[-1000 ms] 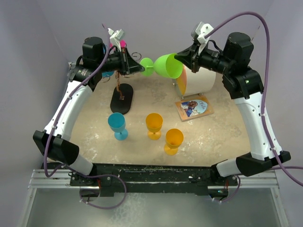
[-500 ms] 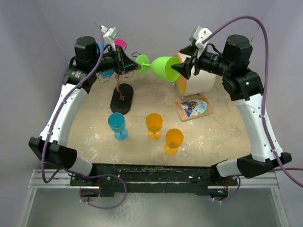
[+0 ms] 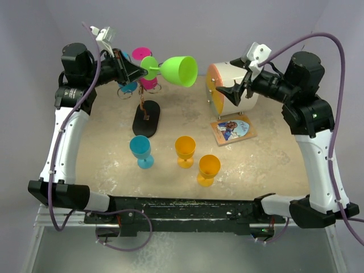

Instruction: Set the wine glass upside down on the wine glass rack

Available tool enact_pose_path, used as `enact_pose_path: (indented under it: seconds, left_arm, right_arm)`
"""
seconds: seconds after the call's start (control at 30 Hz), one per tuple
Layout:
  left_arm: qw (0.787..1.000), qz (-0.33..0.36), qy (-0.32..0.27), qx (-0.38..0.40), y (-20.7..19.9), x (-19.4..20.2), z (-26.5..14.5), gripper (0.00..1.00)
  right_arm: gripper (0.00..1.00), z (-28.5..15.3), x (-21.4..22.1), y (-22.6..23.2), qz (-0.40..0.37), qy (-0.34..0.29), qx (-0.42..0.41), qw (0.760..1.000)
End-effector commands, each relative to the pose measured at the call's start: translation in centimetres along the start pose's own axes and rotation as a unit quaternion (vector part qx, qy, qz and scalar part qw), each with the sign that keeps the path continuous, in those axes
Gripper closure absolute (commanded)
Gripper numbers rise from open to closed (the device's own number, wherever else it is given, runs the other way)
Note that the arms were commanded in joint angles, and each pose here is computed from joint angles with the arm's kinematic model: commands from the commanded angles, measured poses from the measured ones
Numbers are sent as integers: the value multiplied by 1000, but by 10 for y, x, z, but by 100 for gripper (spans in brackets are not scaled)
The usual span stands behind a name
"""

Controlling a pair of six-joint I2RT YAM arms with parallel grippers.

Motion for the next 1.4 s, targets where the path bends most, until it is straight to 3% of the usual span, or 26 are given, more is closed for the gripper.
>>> enact_pose_path:
  seconds: [0.0, 0.13, 0.3, 0.67, 0.87, 1.13, 1.37]
  left_arm:
    - [997, 61, -37, 7, -20, -20, -18, 100]
    - [991, 106, -64, -50, -12, -34, -32, 100]
    - [966, 186, -104, -148, -5, -63, -54, 100]
    - [926, 274, -139, -218, -12, -106, -49, 100]
    - [879, 359, -155, -272, -13, -124, -35, 100]
    - [828, 457, -153, -287, -12, -131, 0, 100]
    - [781, 529, -118, -311, -3, -124, 34, 100]
  right_arm:
    - [13, -15, 0, -5, -1, -3, 16, 1000]
    - [11, -27, 12, -16, 33, 12, 59, 998]
    - [11, -37, 36, -37, 62, 45, 135, 988]
    - [12, -35, 121, -42, 77, 141, 195, 968]
    - [13, -26, 163, -13, 77, 154, 128, 977]
    - [14, -15, 202, 33, 110, 147, 8, 983]
    - [14, -22, 217, 39, 124, 155, 3, 980]
Point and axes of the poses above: each gripper's point midway between its finger pads, its own z axis out along the fingers, its own y axis along the line the jaws close on, x = y × z, the point moved 3 cm from there along -z, back along the fingers, and after that the axes turned 7 degrees about -z, right-handed, at the moved point
